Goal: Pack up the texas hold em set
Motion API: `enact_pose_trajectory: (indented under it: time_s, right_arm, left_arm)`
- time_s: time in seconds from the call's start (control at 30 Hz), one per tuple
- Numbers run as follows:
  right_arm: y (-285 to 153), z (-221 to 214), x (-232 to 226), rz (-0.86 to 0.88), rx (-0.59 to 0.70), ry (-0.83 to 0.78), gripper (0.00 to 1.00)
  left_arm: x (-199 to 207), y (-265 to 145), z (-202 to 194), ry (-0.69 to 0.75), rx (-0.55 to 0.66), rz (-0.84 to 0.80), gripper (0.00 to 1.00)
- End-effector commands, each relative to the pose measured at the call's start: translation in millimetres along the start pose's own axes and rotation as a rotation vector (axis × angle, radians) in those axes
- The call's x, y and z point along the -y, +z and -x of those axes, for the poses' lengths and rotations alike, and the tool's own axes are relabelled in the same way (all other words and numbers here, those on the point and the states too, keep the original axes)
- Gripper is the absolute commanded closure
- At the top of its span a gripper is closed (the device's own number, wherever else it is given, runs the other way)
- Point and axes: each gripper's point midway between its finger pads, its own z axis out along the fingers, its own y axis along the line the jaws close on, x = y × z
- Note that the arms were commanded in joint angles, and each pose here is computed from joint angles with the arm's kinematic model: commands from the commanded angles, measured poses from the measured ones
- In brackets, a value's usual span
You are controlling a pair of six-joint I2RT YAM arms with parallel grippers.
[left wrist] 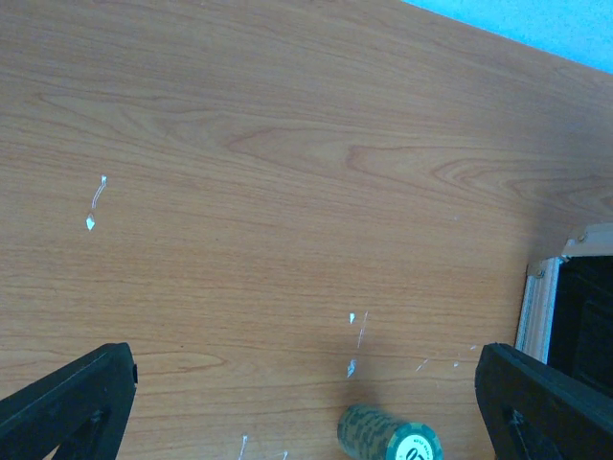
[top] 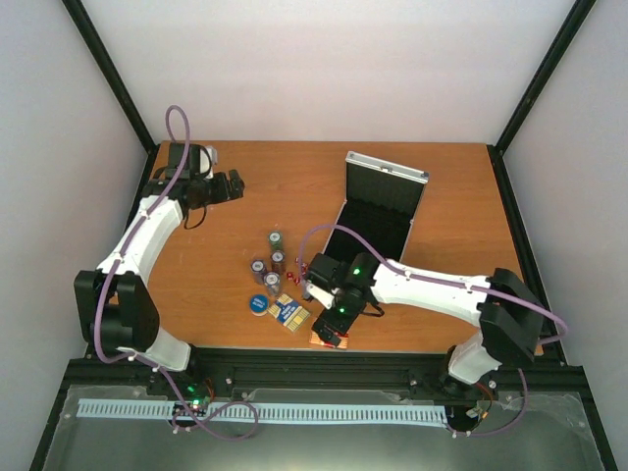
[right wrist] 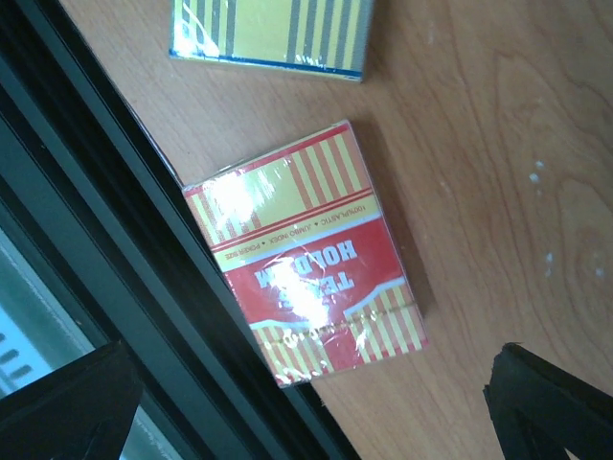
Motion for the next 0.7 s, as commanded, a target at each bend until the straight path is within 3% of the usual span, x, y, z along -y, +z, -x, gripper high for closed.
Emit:
enact_pose_trajectory:
  time_s: [0.0, 0.67]
  right_arm:
    - [14.4, 2.9, -4.7, 0.015, -0.042, -0.122, 0.0]
    - [74.5, -5.3, 9.6, -0.012, -0.14, -0.223, 0.0]
  left_arm:
    - [3.2, 0.3, 10.2, -0.029, 0.055, -0.013, 0.0]
    - [-7.4, 15.6, -2.3, -0.039, 0.037, 0.015, 0.0]
